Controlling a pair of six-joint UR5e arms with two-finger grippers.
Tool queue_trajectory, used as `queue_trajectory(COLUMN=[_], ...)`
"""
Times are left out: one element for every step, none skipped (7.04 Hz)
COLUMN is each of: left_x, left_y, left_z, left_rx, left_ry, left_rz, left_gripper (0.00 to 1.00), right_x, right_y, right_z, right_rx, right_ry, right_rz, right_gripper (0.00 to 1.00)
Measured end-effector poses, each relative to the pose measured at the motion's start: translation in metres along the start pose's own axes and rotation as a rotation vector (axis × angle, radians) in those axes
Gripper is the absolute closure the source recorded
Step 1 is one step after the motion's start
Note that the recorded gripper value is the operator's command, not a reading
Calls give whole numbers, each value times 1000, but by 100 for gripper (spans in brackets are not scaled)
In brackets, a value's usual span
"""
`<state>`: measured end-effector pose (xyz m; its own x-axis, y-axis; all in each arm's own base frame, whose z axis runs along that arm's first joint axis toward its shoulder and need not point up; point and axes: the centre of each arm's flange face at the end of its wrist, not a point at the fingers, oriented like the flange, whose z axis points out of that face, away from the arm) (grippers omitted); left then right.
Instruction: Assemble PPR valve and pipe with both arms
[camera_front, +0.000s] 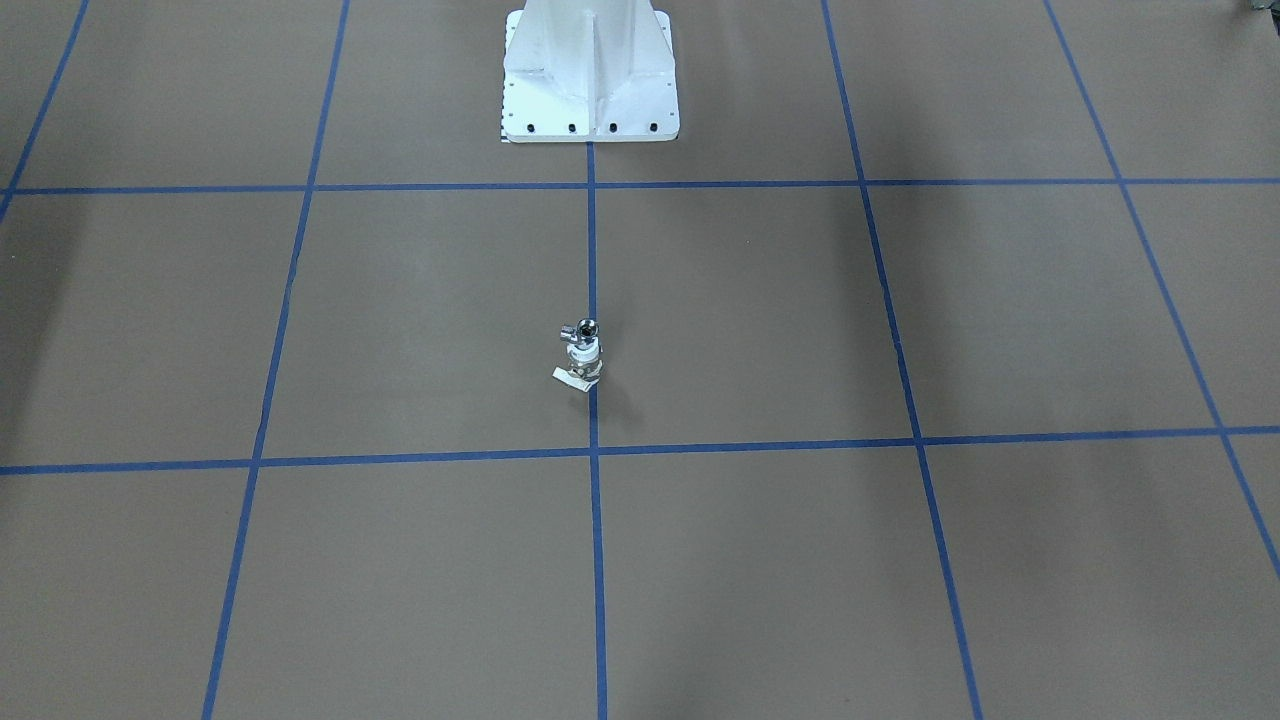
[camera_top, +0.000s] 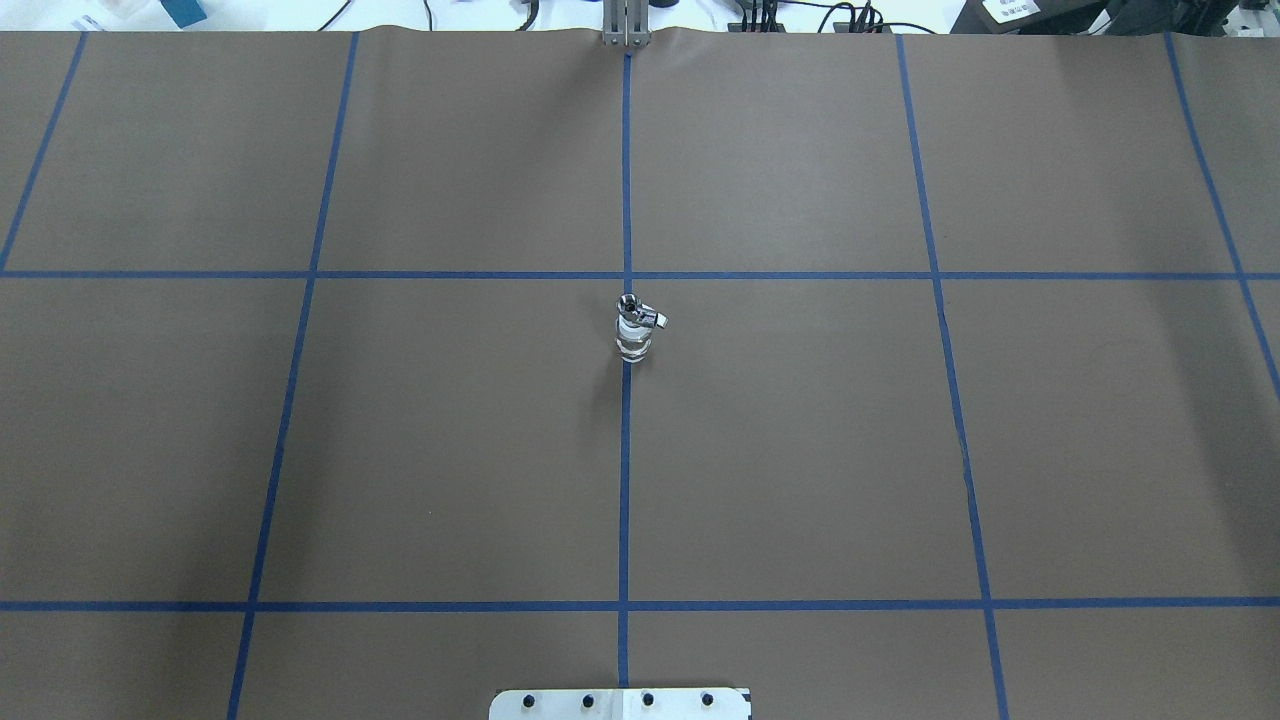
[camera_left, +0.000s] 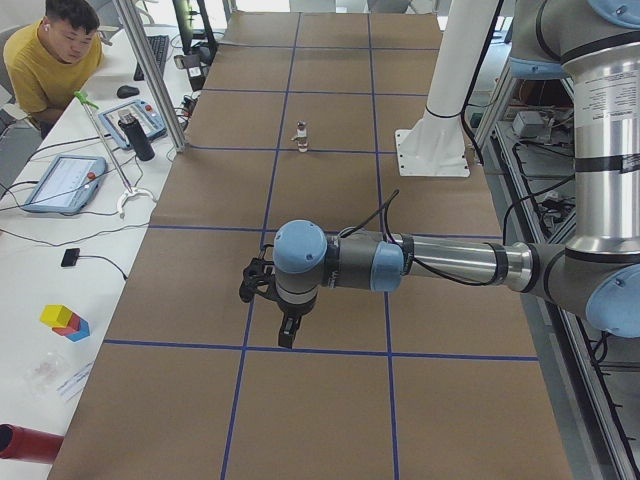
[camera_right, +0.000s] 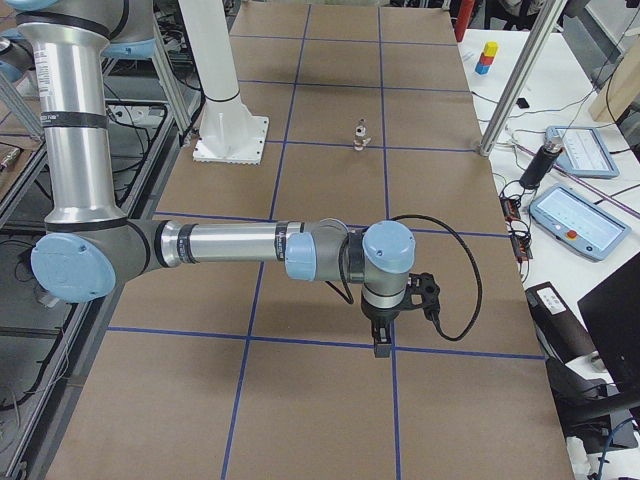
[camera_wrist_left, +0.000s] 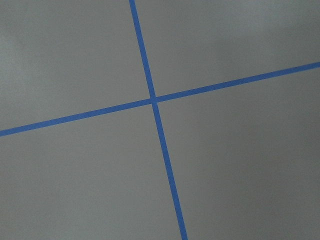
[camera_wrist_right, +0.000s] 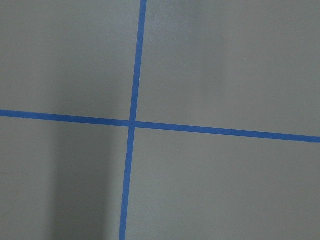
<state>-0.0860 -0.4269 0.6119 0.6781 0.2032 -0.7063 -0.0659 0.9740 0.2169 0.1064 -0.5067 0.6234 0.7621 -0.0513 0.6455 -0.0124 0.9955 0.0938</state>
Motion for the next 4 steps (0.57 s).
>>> queue_trajectory(left_x=[-3, -5, -6, -7], left_y=[8, 13, 16, 19], left_z=[3, 4, 5, 6], left_rx=[-7, -10, -12, -15], left_ry=[-2, -3, -3, -3], left_rz=[-9, -13, -17, -20], left_gripper=[0, 0, 0, 0], right_x=[-1, -2, -1, -1], right_y=[0, 0, 1, 1], right_z=[-2, -2, -2, -2], right_rx=[4, 4, 4, 3], right_ry=[0, 1, 1, 0], right_rz=[8, 12, 14, 15], right_gripper=[0, 0, 0, 0])
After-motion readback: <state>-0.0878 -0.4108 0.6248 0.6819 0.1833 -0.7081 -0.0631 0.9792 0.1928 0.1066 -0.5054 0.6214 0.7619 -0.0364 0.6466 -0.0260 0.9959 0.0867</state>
